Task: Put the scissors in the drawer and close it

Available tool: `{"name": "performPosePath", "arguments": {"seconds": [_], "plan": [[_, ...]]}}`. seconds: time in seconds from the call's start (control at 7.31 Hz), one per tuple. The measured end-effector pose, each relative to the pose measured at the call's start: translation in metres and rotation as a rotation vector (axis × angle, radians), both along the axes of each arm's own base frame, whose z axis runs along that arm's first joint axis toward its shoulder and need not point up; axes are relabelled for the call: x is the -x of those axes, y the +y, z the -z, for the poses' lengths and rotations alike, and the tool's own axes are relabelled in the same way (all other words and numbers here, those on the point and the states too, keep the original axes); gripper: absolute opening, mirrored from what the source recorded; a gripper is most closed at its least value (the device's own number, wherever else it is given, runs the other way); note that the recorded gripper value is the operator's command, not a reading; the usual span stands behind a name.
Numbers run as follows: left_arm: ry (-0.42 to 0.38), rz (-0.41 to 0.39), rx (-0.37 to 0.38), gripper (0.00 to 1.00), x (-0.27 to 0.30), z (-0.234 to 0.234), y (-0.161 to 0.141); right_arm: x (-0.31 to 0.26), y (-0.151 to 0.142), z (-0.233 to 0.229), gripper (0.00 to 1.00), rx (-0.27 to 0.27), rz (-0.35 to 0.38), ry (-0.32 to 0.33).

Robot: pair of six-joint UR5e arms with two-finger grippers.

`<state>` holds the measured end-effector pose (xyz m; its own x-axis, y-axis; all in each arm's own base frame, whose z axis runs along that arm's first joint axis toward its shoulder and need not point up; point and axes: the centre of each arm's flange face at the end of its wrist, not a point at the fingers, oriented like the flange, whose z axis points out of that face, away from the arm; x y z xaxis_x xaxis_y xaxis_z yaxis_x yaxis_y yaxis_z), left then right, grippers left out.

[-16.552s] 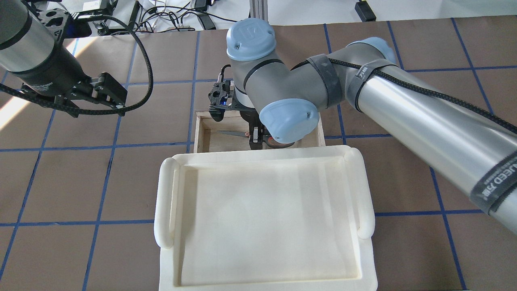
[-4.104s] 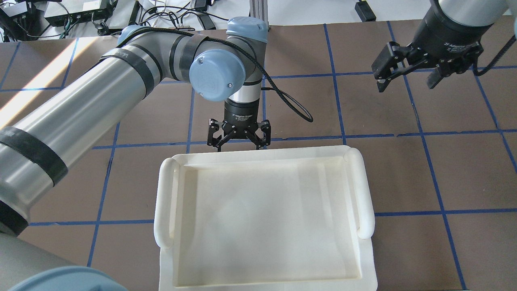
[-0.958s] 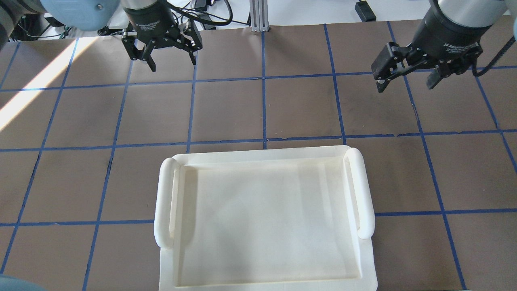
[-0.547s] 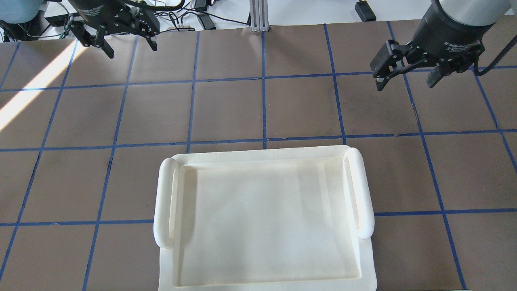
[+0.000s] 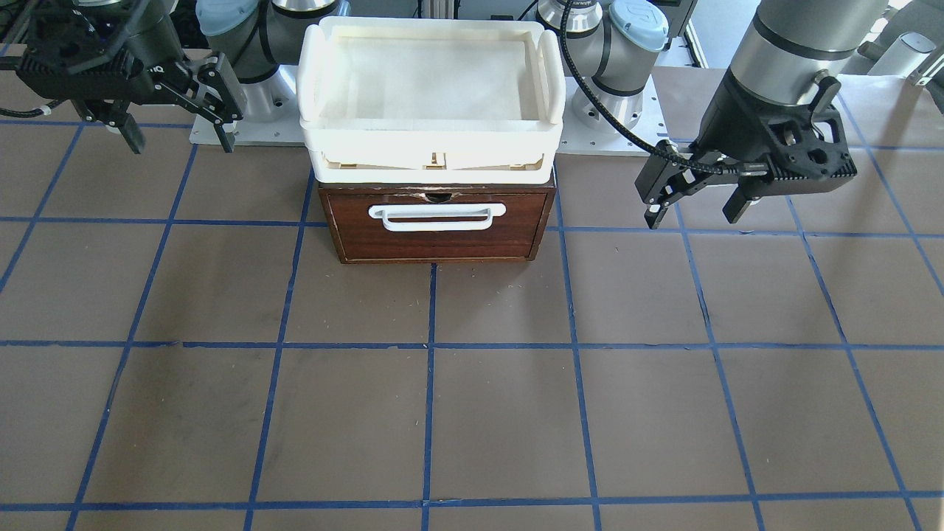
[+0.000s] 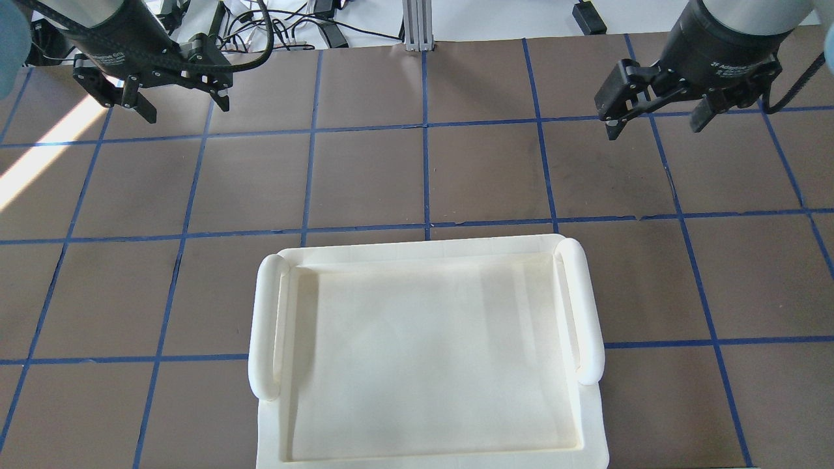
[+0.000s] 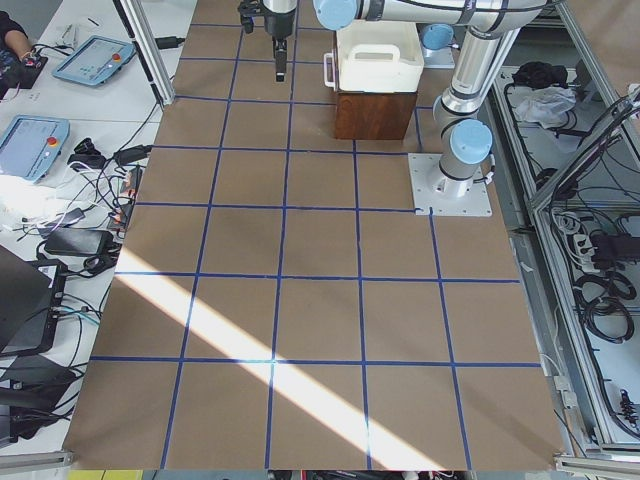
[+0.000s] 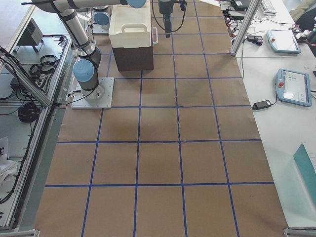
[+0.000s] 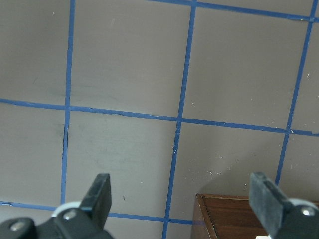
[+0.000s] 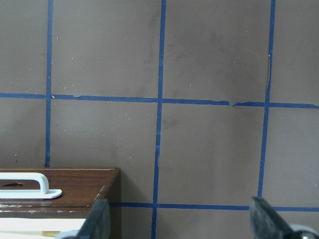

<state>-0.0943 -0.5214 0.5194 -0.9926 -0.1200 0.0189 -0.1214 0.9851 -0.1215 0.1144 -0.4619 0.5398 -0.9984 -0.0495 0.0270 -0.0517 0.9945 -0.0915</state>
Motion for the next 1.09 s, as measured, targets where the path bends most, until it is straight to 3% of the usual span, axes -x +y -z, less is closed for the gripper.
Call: {"name": "performPosePath", "arguments": {"seconds": [0.27,0.41,1.09], "plan": [[-0.002,-0.001,0.01,1.0,-0.002,0.002,0.02,0.0,-0.002,-0.003,1.0,0.008,0.0,0.014],[-0.003,-0.002,0.006,1.0,-0.002,0.003,0.027,-0.002,-0.004,-0.004,1.0,0.011,-0.002,-0.008],[-0.001,-0.011,-0.047,1.0,-0.005,0.004,0.043,-0.022,-0.009,-0.002,1.0,0.009,0.012,-0.032]]}}
